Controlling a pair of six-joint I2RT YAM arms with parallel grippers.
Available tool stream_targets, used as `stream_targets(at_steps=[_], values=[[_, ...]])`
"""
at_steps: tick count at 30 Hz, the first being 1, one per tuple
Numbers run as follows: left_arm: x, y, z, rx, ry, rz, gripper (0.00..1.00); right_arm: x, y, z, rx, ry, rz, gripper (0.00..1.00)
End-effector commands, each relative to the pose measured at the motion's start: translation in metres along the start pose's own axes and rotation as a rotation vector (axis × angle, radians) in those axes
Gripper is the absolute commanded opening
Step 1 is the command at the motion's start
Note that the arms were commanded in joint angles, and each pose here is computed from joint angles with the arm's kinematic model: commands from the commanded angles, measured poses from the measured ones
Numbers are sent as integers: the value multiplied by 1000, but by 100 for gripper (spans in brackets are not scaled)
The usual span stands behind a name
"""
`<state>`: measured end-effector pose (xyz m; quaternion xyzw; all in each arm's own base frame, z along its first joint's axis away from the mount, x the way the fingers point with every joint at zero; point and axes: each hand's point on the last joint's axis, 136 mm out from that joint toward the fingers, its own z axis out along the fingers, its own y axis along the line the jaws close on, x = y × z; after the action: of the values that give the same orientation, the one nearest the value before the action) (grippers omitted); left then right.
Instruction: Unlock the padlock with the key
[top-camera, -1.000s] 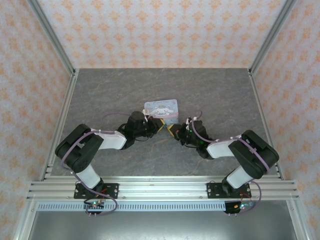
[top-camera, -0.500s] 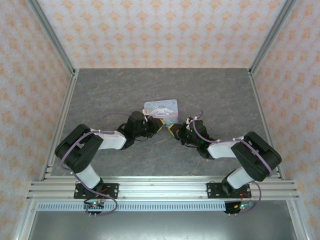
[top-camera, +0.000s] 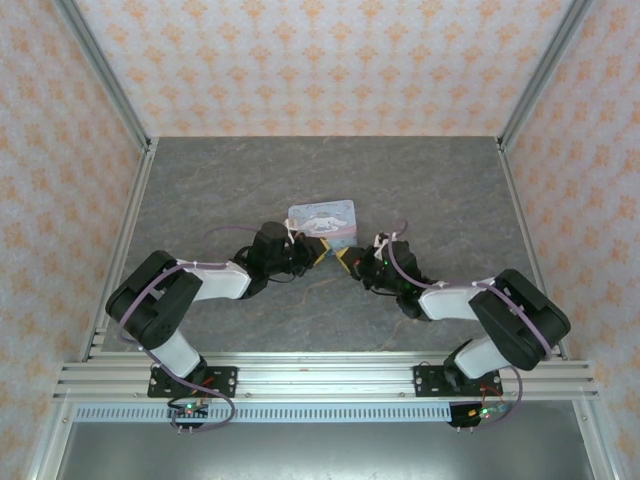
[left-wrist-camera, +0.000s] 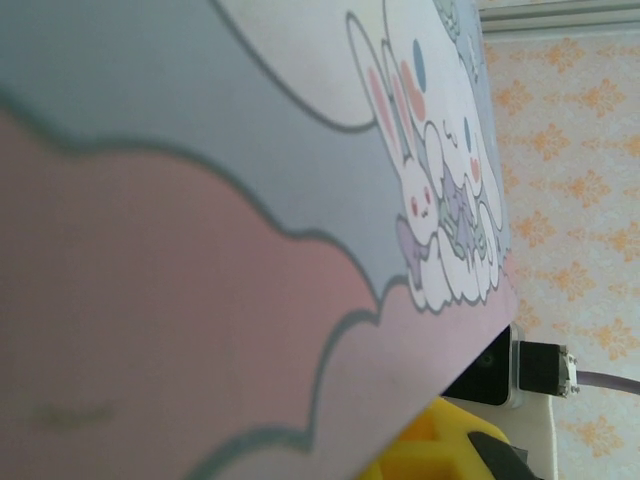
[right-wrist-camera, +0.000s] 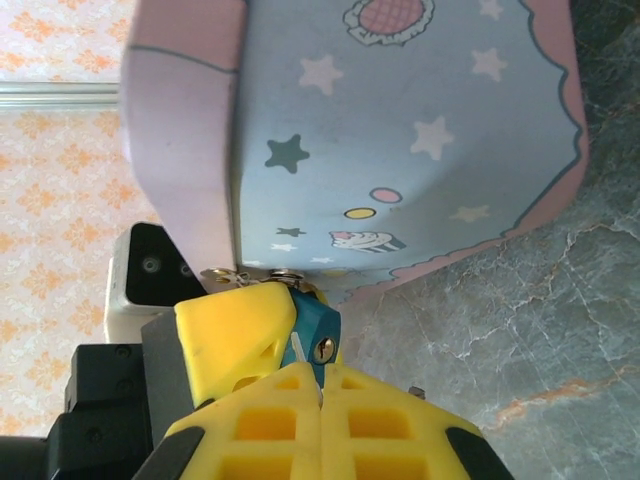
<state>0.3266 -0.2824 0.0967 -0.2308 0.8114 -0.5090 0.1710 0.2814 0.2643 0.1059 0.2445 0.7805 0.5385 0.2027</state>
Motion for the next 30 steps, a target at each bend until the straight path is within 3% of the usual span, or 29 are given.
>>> stream_targets(at_steps=[1, 10, 30], values=[[1, -38, -8, 102, 42, 2, 0, 3, -1, -9, -6, -4, -32, 0], [7, -53, -9, 142, 113, -29, 0, 7, -1, -17, -7, 5, -44, 0], [6, -48, -10, 125, 107, -27, 0, 3, 12, -7, -24, 3, -48, 0]])
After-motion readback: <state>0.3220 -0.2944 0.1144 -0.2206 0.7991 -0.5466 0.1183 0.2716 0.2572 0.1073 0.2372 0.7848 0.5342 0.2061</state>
